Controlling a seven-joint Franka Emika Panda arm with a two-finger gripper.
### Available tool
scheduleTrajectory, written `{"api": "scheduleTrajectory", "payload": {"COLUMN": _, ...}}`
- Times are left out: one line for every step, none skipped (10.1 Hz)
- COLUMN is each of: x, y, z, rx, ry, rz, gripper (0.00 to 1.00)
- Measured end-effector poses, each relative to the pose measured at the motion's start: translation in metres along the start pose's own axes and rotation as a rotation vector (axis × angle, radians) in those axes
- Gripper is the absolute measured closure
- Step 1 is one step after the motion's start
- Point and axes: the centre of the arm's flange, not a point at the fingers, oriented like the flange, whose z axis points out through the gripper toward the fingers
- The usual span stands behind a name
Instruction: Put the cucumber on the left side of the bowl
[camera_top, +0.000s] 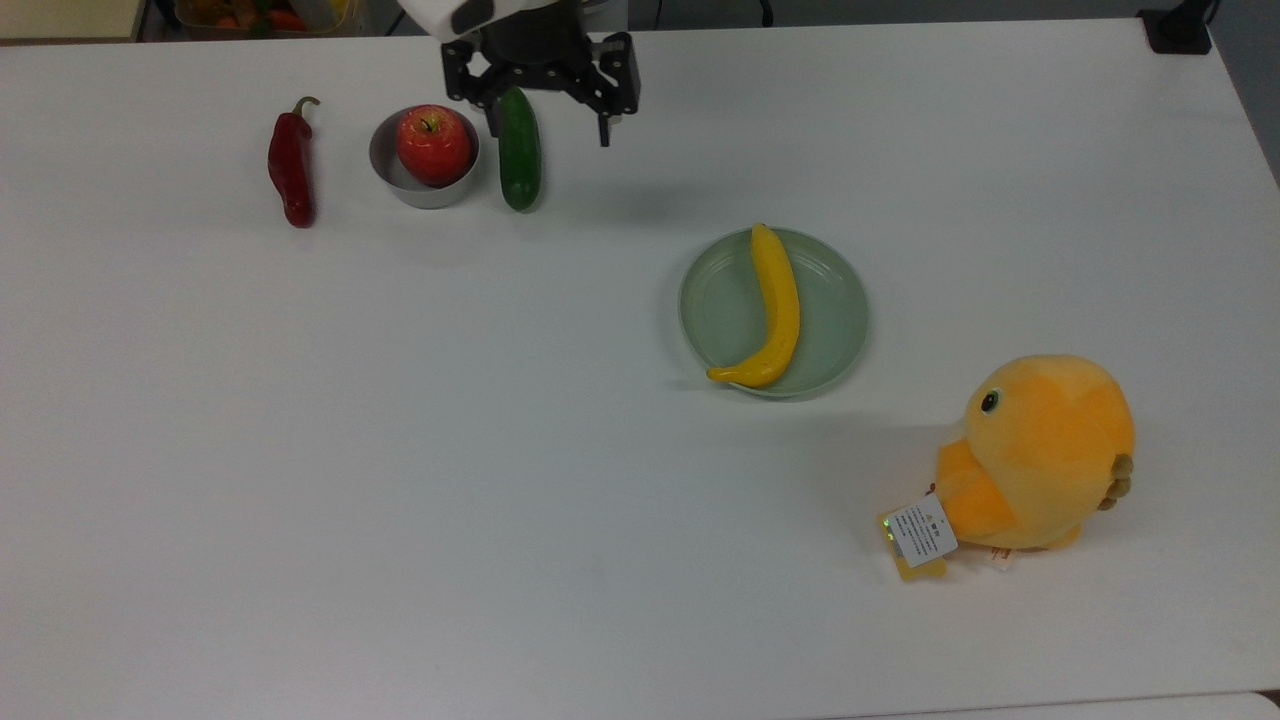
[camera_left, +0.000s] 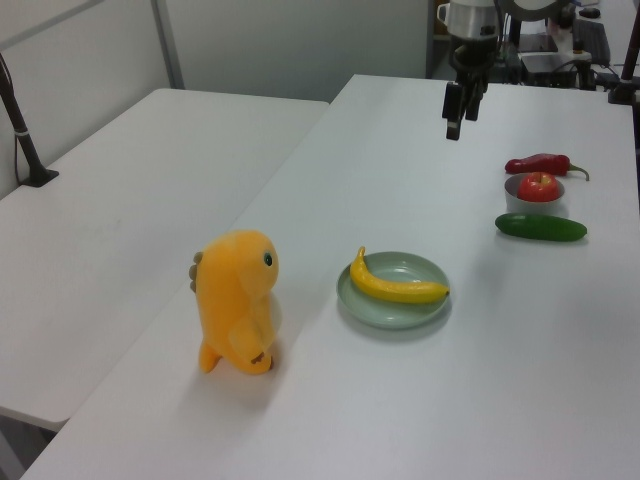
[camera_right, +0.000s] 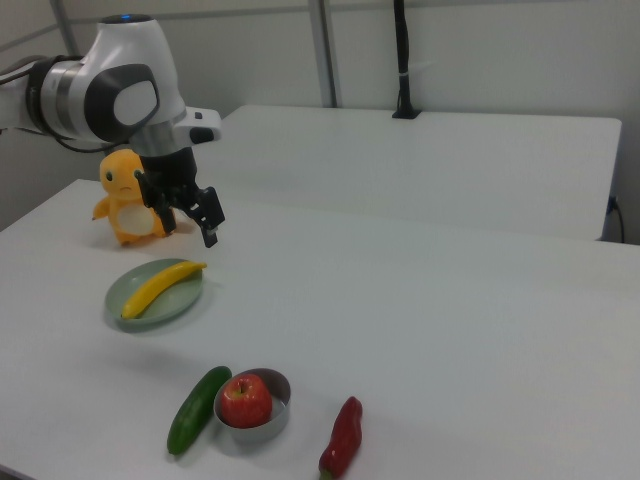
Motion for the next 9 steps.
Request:
{"api": "scheduleTrajectory", "payload": {"x": -0.001, "y": -0.008, "z": 0.001, "rx": -0.001, "ry": -0.007, "rz": -0.012, "gripper": 0.00}}
{"api": "scheduleTrajectory", "payload": {"x": -0.002, "y": -0.010, "z": 0.001, "rx": -0.002, "ry": -0.008, "rz": -0.014, "gripper": 0.00}}
{"api": "scheduleTrajectory", "payload": {"x": -0.001, "y": -0.008, "z": 0.001, "rx": -0.004, "ry": -0.008, "rz": -0.011, "gripper": 0.00}}
{"api": "scheduleTrajectory", "payload": {"x": -0.001, "y": -0.005, "z": 0.001, "rx": -0.005, "ry": -0.008, "rz": -0.005, "gripper": 0.00}}
{"api": "scheduleTrajectory", "payload": {"x": 0.000, "y": -0.003, "z": 0.001, "rx": -0.006, "ry": -0.008, "rz": -0.001, "gripper": 0.00}}
{"api": "scheduleTrajectory", "payload": {"x": 0.000, "y": -0.001, "z": 0.001, "rx": -0.006, "ry": -0.008, "rz": 0.002, "gripper": 0.00}}
{"api": "scheduleTrajectory", "payload": {"x": 0.000, "y": 0.000, "z": 0.001, "rx": -0.006, "ry": -0.007, "rz": 0.004, "gripper": 0.00}}
{"api": "scheduleTrajectory", "payload": {"x": 0.000, "y": 0.000, "z": 0.001, "rx": -0.006, "ry": -0.007, "rz": 0.004, "gripper": 0.00}}
{"api": "scheduleTrajectory", "payload": {"x": 0.000, "y": 0.000, "z": 0.001, "rx": -0.006, "ry": -0.006, "rz": 0.004, "gripper": 0.00}}
